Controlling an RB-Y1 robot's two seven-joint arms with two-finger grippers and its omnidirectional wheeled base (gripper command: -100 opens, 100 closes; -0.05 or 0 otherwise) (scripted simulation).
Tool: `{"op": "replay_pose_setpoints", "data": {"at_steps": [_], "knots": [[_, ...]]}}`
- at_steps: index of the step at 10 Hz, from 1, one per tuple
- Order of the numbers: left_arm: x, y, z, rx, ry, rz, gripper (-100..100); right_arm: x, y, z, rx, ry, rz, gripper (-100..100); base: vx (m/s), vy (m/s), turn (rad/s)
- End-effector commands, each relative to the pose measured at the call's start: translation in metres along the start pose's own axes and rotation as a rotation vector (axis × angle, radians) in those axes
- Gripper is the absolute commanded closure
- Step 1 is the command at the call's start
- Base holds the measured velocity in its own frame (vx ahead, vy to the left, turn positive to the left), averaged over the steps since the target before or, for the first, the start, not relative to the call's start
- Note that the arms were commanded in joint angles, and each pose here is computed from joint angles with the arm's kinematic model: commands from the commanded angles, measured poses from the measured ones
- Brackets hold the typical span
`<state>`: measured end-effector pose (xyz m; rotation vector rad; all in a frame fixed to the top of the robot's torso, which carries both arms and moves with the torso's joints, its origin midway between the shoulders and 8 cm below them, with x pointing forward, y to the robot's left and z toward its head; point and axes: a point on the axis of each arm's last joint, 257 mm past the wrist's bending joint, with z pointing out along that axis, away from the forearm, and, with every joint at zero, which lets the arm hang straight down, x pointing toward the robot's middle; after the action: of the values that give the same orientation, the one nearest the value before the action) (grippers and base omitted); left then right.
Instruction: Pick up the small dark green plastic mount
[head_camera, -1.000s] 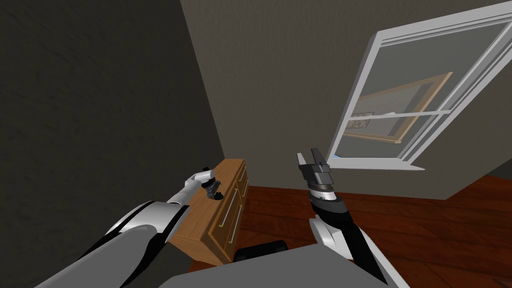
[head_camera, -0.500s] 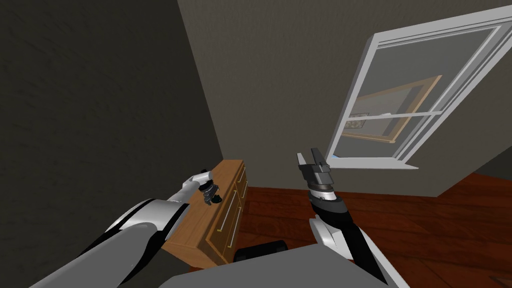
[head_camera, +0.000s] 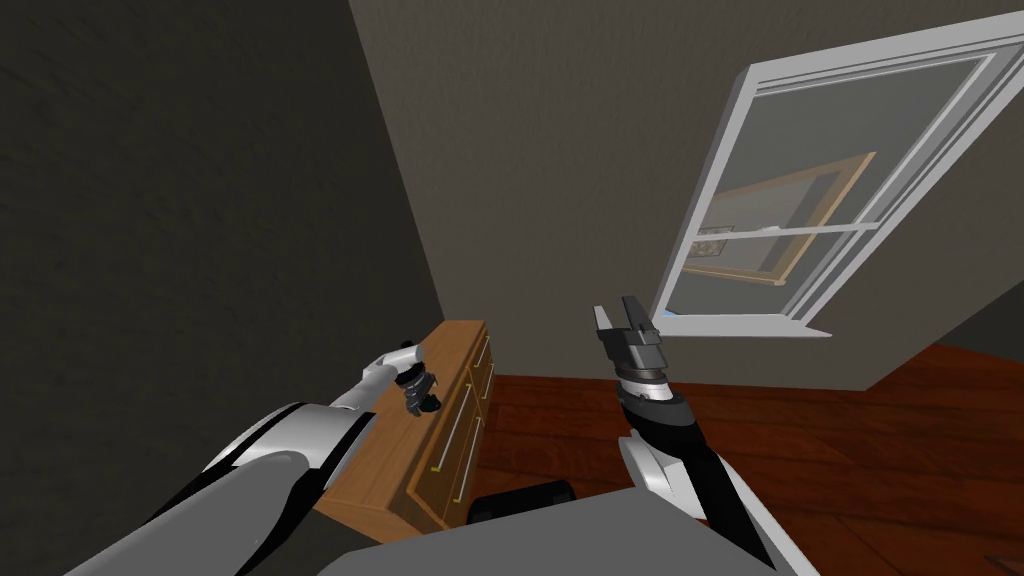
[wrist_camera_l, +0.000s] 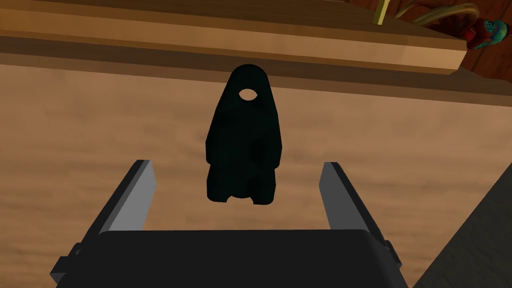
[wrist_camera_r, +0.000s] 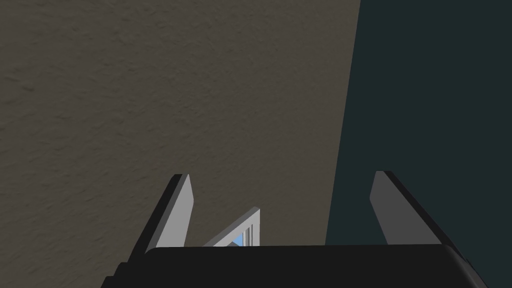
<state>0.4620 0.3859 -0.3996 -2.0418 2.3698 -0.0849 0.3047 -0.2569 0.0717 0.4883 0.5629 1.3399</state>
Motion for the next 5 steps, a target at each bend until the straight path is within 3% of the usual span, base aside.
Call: {"op": "replay_pose_setpoints", "data": {"at_steps": [1, 3, 4, 5], "knots": [[0.0042, 0.0040, 0.0120, 0.001, 0.000, -0.003, -100, 0.0000, 0.0000, 0.0000, 0.000, 0.000, 0.000, 0, 0.012, 0.014, -0.025], [0.0077, 0.0075, 0.0215, 0.002, 0.000, -0.005, -100, 0.0000, 0.0000, 0.0000, 0.000, 0.000, 0.000, 0, 0.021, 0.028, -0.017], [0.0070, 0.0069, 0.0183, -0.001, 0.001, -0.006, -100, 0.0000, 0.0000, 0.0000, 0.000, 0.000, 0.000, 0, 0.008, 0.012, -0.004], [0.0067, 0.0066, 0.0189, 0.001, 0.000, -0.005, 100, 0.0000, 0.0000, 0.0000, 0.000, 0.000, 0.000, 0, 0.000, 0.000, 0.000]]}}
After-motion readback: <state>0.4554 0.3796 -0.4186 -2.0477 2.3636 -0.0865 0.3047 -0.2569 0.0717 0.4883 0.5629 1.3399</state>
